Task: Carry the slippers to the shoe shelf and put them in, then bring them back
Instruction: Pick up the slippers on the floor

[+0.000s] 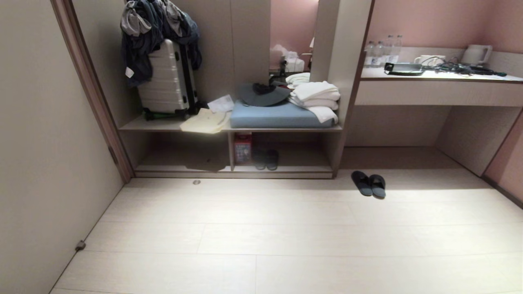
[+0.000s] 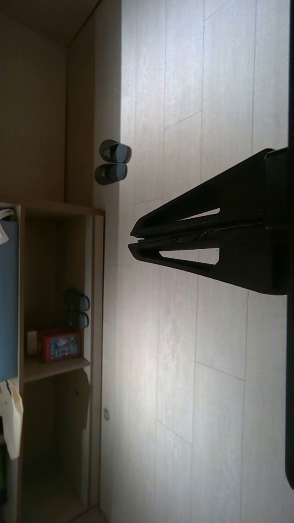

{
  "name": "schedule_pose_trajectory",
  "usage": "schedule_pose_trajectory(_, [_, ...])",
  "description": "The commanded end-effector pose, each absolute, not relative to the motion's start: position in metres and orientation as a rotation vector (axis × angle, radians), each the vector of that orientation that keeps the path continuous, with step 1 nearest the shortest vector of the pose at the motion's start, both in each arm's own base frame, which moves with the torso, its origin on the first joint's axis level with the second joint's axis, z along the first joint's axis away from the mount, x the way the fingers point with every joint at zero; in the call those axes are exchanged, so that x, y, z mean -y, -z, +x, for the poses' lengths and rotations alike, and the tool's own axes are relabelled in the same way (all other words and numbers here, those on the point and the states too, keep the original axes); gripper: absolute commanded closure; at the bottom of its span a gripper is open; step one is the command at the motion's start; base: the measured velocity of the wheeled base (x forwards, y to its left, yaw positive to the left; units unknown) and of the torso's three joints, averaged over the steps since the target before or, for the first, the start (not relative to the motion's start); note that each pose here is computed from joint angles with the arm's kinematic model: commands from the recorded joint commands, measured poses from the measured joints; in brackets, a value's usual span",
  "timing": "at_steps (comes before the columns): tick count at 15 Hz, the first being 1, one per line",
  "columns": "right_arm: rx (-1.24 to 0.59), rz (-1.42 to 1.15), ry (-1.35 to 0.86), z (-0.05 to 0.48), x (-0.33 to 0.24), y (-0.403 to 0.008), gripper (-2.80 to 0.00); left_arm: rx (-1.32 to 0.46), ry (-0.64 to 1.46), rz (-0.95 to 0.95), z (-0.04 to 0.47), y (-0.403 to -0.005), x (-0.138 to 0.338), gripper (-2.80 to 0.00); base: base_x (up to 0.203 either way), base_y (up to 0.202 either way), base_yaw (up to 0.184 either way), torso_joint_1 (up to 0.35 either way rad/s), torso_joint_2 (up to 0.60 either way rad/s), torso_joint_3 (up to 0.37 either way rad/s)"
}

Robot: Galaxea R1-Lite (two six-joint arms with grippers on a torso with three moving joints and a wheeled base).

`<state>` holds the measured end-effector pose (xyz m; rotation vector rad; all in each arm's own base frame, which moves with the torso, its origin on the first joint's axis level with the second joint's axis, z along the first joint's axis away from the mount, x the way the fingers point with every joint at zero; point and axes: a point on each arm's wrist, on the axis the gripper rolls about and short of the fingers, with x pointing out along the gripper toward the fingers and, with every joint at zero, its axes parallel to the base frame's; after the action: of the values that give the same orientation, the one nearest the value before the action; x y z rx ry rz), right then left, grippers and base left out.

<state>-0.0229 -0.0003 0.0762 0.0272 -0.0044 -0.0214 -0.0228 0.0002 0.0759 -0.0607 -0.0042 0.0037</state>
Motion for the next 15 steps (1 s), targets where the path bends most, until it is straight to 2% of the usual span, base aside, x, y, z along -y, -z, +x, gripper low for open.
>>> schedule_pose_trajectory(1, [0.006, 0.028, 0.021, -0.023, 0.0003, -0.0763, 0.0, 0.005, -0.004, -0.061, -0.0228, -0.076, -0.0002, 0.0, 0.0, 0.0, 0.0, 0.0, 0.0, 0.0])
schedule_pose_trajectory(8, [0.006, 0.026, 0.018, -0.023, 0.0002, -0.0762, 0.0, 0.007, -0.006, -0.057, -0.0227, -0.0763, -0.0002, 0.0, 0.013, 0.0, 0.0, 0.001, 0.0, -0.001])
schedule_pose_trajectory(15, [0.006, 0.026, 0.018, -0.023, 0.0002, -0.0762, 0.0, 0.005, -0.006, -0.055, -0.0227, -0.0761, -0.0002, 0.0, 0.193, 0.0, -0.002, 0.004, 0.0, 0.002])
